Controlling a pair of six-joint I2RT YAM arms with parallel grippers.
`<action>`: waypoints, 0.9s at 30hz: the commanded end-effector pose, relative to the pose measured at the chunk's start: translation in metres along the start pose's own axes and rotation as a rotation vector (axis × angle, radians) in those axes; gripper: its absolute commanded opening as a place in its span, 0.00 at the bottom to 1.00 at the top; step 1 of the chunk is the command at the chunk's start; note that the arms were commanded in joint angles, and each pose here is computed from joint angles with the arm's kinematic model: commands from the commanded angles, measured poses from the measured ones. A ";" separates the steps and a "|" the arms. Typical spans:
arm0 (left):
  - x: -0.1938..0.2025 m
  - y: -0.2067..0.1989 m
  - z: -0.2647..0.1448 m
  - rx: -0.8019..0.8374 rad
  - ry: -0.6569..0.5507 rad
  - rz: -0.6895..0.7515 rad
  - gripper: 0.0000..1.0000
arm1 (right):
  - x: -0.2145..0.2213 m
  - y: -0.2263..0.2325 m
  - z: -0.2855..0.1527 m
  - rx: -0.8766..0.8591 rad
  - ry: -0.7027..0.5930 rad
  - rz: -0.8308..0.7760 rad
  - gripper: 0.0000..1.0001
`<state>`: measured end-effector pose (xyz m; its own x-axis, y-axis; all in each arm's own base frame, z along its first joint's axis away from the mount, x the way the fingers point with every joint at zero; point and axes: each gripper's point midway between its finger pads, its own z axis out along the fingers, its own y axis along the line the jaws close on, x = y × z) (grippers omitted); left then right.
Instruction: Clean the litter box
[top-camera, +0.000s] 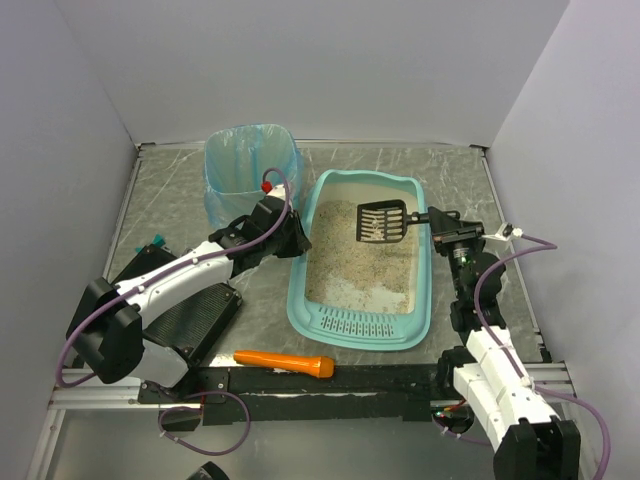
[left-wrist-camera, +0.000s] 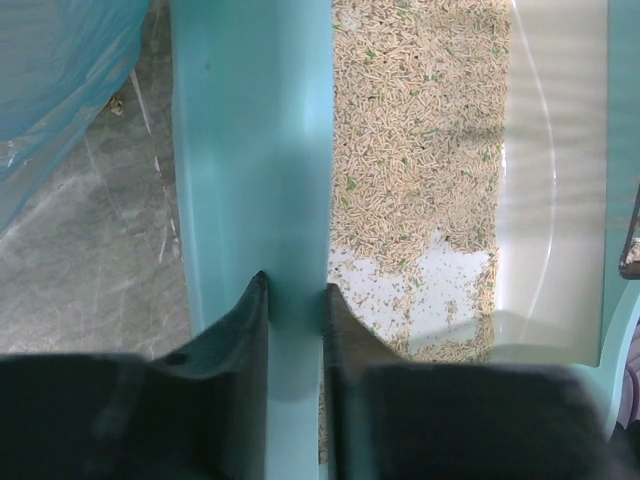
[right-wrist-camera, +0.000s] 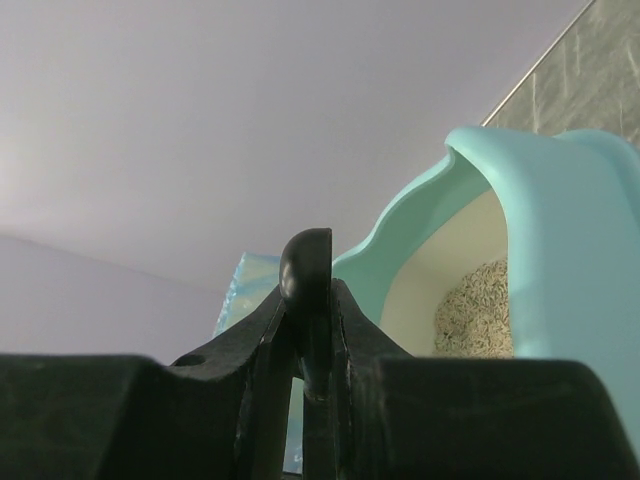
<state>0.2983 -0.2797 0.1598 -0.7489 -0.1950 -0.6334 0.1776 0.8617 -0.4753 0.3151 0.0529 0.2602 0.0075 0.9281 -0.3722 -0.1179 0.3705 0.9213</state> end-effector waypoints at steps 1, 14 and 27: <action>-0.023 -0.027 -0.013 0.092 -0.051 -0.055 0.29 | -0.013 0.022 0.000 -0.052 -0.035 -0.002 0.00; -0.037 -0.028 -0.043 0.115 -0.134 -0.027 0.99 | -0.012 0.025 0.001 -0.028 0.007 0.014 0.00; -0.026 0.010 -0.073 0.016 -0.189 -0.067 0.97 | 0.010 0.043 0.015 -0.027 0.141 0.123 0.00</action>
<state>0.2767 -0.2515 0.2116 -0.6659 -0.2932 -0.6860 0.1856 0.8255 -0.5330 0.3209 0.0718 0.2503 -0.1465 0.9470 -0.2858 -0.0763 0.2773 0.9578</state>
